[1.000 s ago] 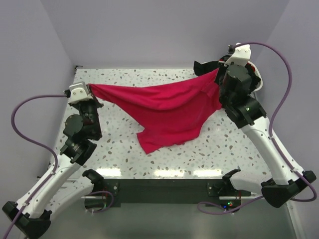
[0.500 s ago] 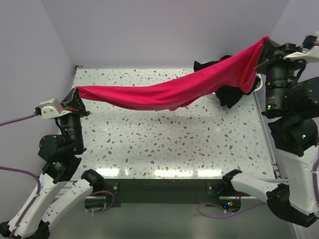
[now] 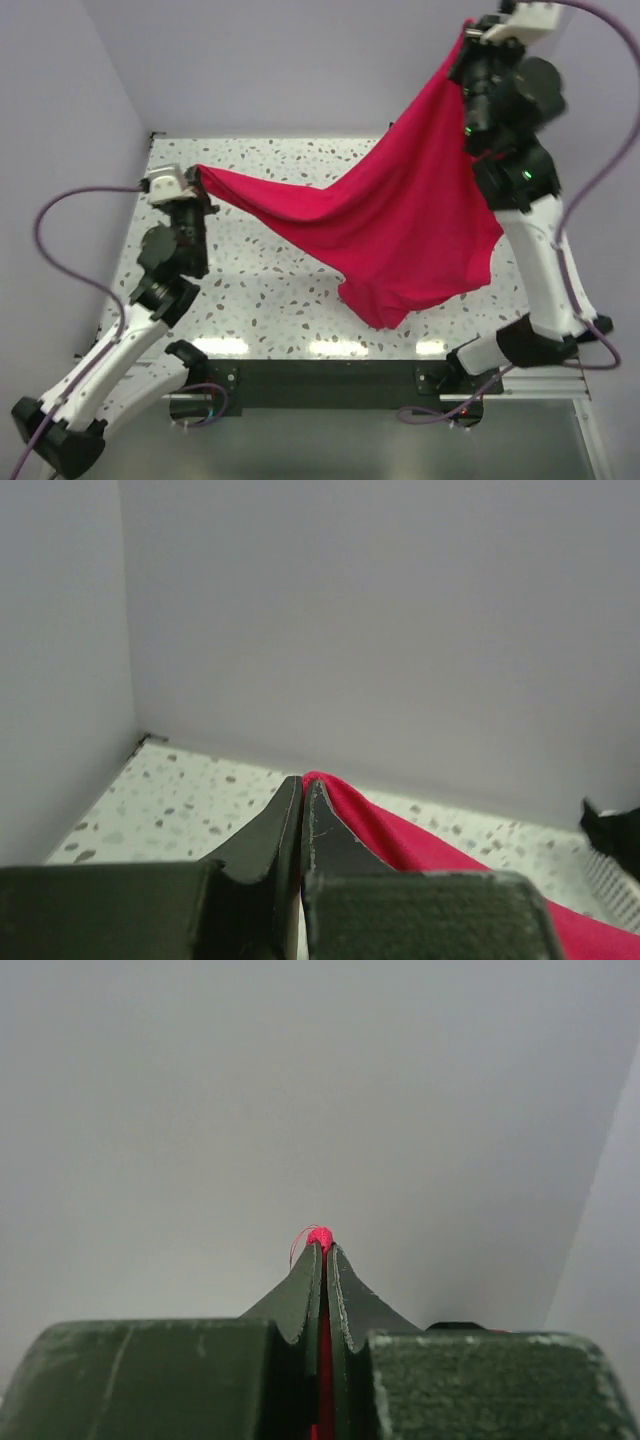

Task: Fold and stack the t-shirts
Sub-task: Flatten the tshirt out

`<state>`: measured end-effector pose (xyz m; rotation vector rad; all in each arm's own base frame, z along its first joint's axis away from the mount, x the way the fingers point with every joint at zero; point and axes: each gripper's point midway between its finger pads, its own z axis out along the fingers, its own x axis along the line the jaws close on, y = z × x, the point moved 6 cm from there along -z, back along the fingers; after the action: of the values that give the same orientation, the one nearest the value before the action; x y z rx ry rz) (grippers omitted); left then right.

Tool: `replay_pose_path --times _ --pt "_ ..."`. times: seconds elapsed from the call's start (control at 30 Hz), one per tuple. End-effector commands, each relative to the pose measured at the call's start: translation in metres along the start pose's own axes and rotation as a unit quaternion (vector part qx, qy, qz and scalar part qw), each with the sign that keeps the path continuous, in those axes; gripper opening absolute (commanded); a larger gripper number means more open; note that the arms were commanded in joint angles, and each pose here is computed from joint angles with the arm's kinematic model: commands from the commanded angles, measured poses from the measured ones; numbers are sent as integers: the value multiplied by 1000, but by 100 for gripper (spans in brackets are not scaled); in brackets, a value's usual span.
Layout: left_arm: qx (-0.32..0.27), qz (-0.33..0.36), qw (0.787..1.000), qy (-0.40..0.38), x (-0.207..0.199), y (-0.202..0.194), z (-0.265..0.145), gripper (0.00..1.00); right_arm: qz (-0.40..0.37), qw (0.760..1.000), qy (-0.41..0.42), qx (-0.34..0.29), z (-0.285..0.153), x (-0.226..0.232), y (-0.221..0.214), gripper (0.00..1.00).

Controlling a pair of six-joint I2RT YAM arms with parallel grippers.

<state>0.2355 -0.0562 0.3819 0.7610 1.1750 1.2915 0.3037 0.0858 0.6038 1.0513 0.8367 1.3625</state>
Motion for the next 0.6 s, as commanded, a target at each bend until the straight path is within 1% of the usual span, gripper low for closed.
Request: replay_pose_path --times 0.0,0.03,0.07,0.1,0.13,0.17,0.2,0.23,0.27,0.3,0.33,0.37,0.4,0.43,0.47,0.5,0.53,0.57 --pt "43 52 997 34 4 -55 23 0 -46 992 20 115 74 42 -132 0" --pt "53 58 996 48 16 -64 33 0 -51 989 11 137 92 38 -160 0" --pt "86 70 993 45 17 -87 40 0 -62 983 6 171 113 44 -206 1" --pt "103 65 992 33 15 -99 43 0 -69 978 11 196 124 49 -237 9" --pt "113 70 991 33 16 -108 44 0 -76 974 9 213 135 48 -258 42" --pt "133 80 988 26 14 -123 46 0 -77 974 10 215 141 49 -255 60" --pt "143 79 987 12 10 -129 47 0 -96 961 13 259 148 55 -310 76" --pt "152 81 985 7 8 -135 48 0 -100 958 18 269 148 58 -319 87" --pt "167 87 982 2 7 -145 48 0 -91 953 19 289 144 61 -331 95" --pt "172 89 981 -6 5 -147 49 0 -77 953 19 292 139 62 -325 96" --pt "176 91 980 -7 4 -150 50 0 -91 936 25 338 117 62 -357 96" --pt "185 96 978 -7 4 -156 50 0 -80 941 31 327 110 66 -357 96" --pt "187 97 978 -6 4 -156 51 0 -52 952 45 298 93 72 -315 96" --pt "189 98 977 -3 4 -157 51 0 -68 932 52 351 56 68 -359 96" --pt "191 100 977 0 5 -157 51 0 -42 937 54 341 42 73 -358 96" --pt "192 101 976 4 6 -158 51 0 -31 936 70 344 18 82 -353 95" --pt "195 101 976 6 7 -158 51 0 -33 927 75 366 -17 76 -360 94" --pt "197 102 975 11 9 -159 50 0 -16 924 78 373 -35 80 -361 92"
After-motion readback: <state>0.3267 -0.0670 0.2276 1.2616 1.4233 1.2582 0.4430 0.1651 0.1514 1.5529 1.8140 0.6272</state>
